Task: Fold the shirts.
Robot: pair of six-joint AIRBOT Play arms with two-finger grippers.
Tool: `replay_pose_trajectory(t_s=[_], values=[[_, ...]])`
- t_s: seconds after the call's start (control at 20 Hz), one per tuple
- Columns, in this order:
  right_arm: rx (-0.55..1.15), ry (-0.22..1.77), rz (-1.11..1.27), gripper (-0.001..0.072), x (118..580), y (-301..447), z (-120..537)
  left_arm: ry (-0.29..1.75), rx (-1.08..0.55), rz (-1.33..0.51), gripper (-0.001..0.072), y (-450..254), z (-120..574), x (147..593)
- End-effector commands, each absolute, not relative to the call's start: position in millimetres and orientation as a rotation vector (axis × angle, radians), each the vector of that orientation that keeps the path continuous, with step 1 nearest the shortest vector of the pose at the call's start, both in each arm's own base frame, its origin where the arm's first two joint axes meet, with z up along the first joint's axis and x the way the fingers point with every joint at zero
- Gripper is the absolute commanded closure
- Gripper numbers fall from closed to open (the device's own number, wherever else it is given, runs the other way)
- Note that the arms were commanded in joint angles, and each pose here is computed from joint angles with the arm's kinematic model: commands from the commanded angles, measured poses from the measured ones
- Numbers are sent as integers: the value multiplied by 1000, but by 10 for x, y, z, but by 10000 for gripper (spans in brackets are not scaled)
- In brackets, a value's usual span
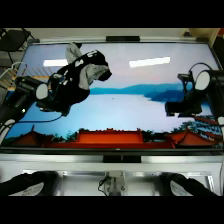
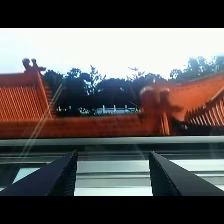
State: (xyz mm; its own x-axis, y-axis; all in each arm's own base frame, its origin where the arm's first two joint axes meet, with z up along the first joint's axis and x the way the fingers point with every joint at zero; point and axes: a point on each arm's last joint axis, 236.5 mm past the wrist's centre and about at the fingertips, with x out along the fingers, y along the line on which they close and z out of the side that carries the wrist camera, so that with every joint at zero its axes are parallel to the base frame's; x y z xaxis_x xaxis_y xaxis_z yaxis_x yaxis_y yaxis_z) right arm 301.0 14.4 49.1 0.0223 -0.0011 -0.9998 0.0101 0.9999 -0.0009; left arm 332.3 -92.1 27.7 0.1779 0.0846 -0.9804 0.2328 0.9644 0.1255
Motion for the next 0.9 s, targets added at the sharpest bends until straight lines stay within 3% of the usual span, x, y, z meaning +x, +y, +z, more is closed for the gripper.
replay_pose_trajectory(t_s=[0.0,0.2,0.35,0.45,0.65,0.85], values=[[8,1539,-7,145,3035,150,490,1408,267,-109,-12,-925,268,3290],[18,1463,-12,145,3214,157,502,1213,225,-145,1,-1081,333,3776],[57,1338,23,145,3506,267,555,1222,150,-42,-6,-706,187,4267],[124,1286,79,145,3620,453,603,1305,29,38,-6,-340,-27,4484],[192,1254,132,145,3686,632,655,1373,-389,-10,-6,-265,-430,4706],[198,1255,136,145,3682,648,657,1322,-466,-76,-4,-471,-662,4952]])
